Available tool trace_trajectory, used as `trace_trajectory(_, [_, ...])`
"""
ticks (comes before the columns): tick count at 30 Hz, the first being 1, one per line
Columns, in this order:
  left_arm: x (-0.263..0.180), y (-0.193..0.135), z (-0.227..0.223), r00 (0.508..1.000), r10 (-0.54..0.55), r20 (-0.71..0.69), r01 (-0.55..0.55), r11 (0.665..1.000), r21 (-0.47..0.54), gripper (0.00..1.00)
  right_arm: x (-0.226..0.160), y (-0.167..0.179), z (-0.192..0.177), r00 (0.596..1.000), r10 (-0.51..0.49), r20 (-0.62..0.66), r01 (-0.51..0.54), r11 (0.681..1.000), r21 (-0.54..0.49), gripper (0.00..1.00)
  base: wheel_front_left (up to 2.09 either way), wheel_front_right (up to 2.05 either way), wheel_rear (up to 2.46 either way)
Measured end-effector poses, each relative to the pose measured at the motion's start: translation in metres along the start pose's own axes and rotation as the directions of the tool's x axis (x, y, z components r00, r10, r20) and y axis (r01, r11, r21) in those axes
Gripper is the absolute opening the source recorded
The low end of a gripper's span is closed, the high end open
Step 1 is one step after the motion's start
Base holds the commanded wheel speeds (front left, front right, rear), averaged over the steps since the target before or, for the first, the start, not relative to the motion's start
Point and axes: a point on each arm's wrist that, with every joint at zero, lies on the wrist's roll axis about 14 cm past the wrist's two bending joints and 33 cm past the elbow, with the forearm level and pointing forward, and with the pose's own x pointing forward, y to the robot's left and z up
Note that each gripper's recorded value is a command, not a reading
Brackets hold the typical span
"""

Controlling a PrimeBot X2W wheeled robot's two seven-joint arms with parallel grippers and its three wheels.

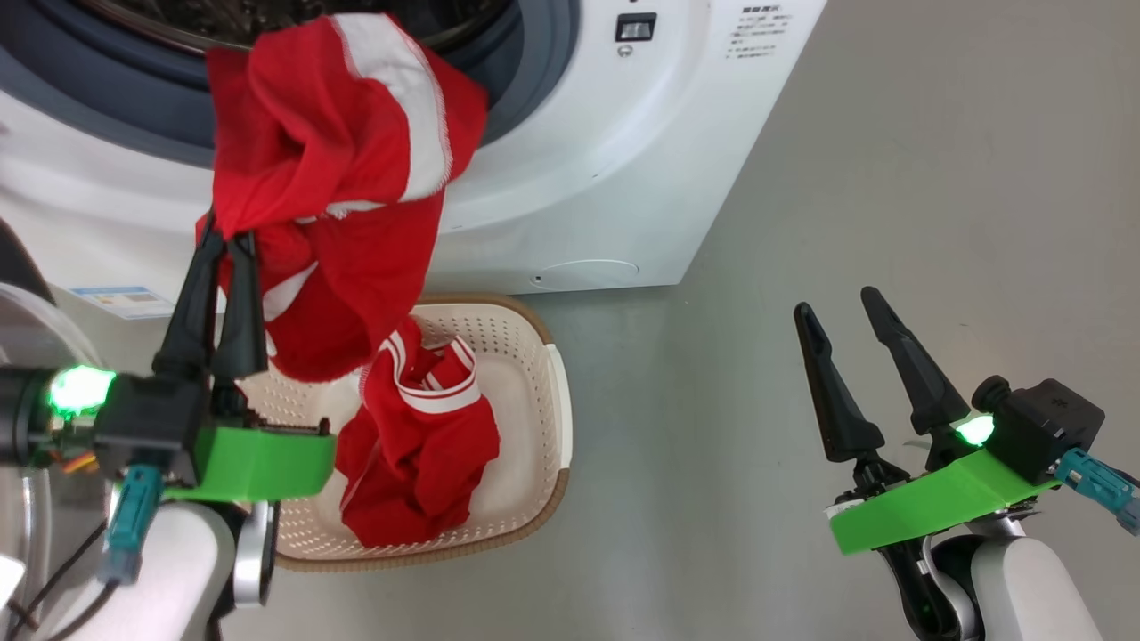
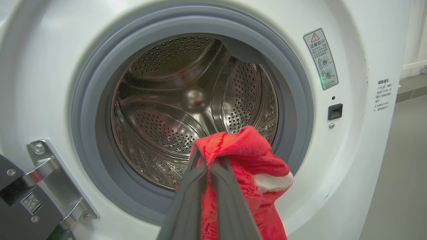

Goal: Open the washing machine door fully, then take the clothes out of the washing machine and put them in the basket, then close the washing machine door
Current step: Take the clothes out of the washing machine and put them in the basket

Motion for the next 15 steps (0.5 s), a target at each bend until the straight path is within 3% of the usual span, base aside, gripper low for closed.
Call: trace_trajectory(15, [-0.036, 0.024, 0.043, 0.992, 0.092, 0.084, -0.097, 0.994, 0.053, 0.0, 0.004, 0.018, -0.002, 0.999, 0.05, -0.013, -0.05, 0.999, 0.012, 1.0, 0.0, 0.0, 0.0])
